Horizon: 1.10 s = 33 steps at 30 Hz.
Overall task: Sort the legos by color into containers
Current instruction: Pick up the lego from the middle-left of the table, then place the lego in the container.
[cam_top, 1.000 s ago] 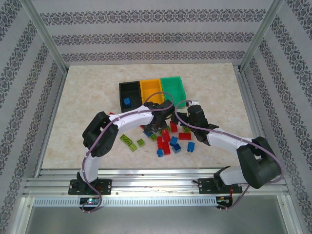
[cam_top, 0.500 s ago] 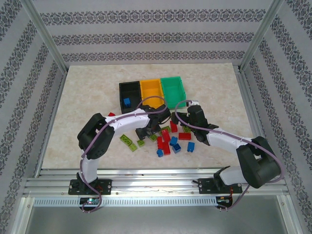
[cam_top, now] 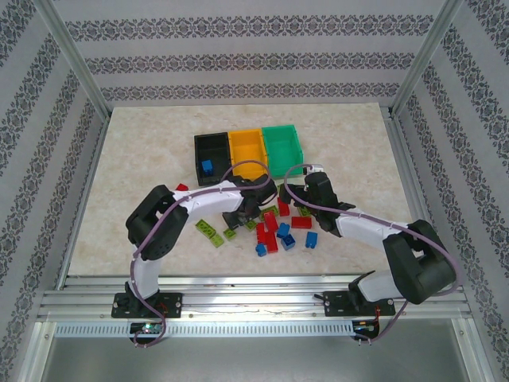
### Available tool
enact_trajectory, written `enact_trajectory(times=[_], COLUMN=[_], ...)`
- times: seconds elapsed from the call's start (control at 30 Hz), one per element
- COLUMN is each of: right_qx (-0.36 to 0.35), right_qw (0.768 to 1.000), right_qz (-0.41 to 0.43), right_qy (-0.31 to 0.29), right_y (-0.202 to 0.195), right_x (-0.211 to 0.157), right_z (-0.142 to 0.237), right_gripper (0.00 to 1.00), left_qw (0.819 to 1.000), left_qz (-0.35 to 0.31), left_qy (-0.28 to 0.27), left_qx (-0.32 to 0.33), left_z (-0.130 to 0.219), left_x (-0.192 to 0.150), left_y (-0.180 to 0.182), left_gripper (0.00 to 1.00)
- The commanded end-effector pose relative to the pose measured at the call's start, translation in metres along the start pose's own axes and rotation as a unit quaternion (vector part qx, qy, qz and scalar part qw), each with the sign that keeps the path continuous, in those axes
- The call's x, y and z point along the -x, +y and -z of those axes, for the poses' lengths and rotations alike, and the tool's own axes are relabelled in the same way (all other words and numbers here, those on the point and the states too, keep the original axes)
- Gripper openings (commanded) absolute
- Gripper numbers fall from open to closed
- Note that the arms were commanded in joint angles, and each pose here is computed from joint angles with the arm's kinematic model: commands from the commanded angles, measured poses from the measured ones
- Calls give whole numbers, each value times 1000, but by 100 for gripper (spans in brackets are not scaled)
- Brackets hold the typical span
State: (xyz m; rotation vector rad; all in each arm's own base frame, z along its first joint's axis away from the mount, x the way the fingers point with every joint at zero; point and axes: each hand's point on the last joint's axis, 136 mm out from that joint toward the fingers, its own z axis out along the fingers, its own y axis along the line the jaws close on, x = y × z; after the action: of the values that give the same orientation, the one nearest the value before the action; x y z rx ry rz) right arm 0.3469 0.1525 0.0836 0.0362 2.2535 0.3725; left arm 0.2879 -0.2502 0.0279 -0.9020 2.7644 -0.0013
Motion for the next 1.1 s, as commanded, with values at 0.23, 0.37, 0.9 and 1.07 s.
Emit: enact_trajectory(times=[0.23,0.37,0.9,1.07], right_qx=[7,4,12,9], right_qw=[1000,1000,1000,1000], right_qz=[1,5,1,4], right_qy=[-11,-7,-8,-6], right_y=[8,8,12,12], right_x=[6,6,8,10], right_z=[-2,-2,-7,-8], right_gripper=[98,98,98,98], left_qw=[1000,999,986,983], left_qz=[-5,-18,-71,-70], left_qy=[3,-13,-139,-157], left_qx=[28,27,-51,-61], left_z=[-23,-15,80,83], left_x=[2,10,122,177], left_y=[14,11,0,0], left_gripper=[46,38,31,32])
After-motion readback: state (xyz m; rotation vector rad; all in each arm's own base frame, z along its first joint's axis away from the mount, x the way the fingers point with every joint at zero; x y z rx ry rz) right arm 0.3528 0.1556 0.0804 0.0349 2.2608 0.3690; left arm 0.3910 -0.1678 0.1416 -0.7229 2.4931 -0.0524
